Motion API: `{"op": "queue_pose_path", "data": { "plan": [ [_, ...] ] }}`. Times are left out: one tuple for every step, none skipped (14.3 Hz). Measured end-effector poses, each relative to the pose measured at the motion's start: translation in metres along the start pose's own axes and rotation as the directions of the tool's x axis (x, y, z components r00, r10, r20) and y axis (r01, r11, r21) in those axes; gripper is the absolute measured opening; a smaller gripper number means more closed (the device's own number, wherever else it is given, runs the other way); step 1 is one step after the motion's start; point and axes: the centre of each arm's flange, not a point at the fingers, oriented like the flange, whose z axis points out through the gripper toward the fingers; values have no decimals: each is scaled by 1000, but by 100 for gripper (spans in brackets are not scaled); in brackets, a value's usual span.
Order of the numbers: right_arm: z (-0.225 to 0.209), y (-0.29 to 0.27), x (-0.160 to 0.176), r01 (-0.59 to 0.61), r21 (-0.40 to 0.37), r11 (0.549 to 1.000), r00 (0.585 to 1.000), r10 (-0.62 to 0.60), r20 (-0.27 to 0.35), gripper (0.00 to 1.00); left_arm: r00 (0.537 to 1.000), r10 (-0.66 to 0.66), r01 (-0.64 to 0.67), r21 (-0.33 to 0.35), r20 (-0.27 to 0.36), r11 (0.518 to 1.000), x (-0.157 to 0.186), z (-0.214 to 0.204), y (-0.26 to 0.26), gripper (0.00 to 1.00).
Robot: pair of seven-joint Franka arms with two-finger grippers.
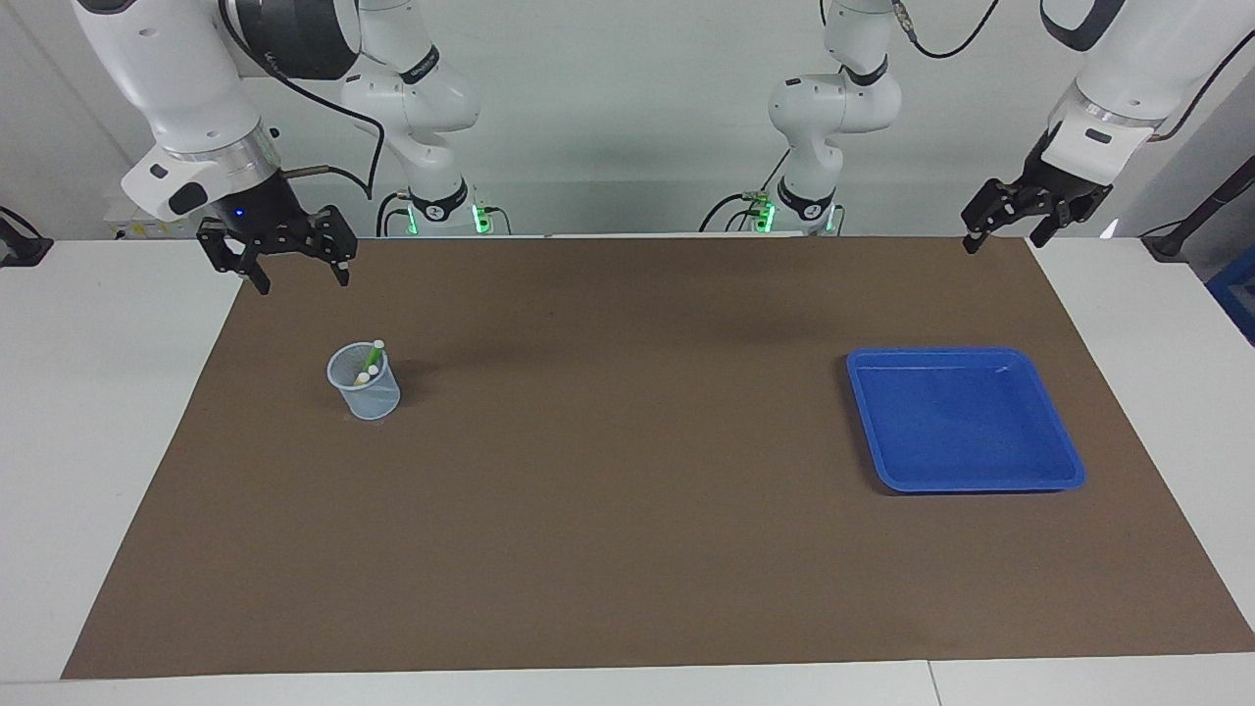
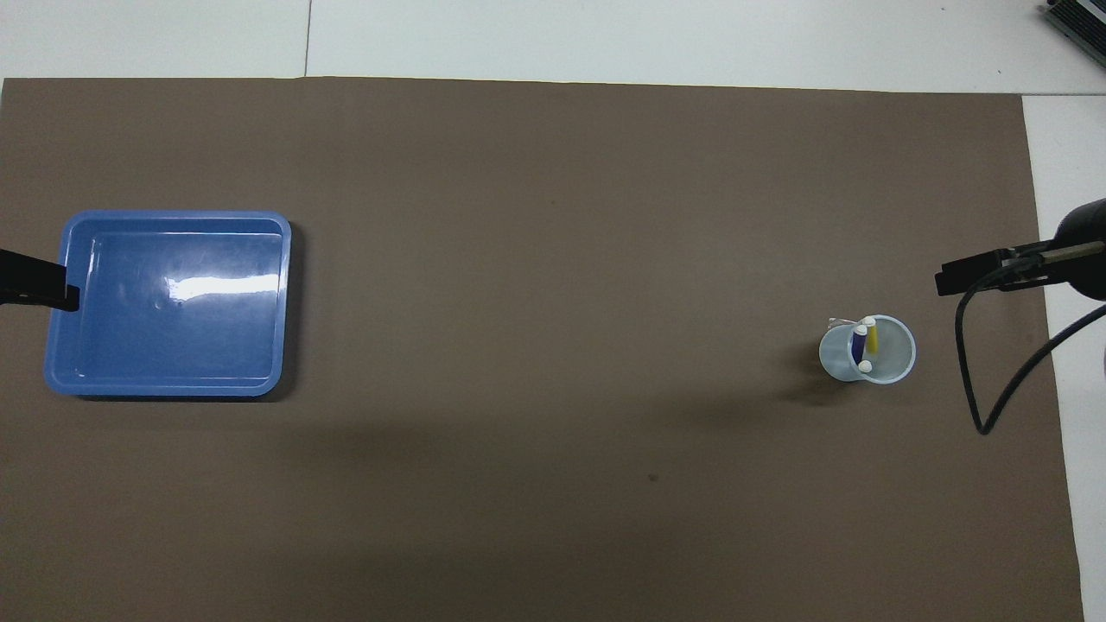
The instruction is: Transfer and insert pens with both arms
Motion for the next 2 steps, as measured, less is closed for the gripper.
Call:
{"op": "queue_pose_path", "data": {
  "plan": [
    [0, 0, 0, 0, 0, 1000, 1000, 0, 0, 100, 1000, 0, 0, 0, 0, 1000, 0, 0, 0, 100],
    [0, 0, 0, 0, 0, 1000, 1000, 0, 0, 100, 1000, 0, 0, 0, -1, 1000, 0, 0, 0, 100]
  ]
}}
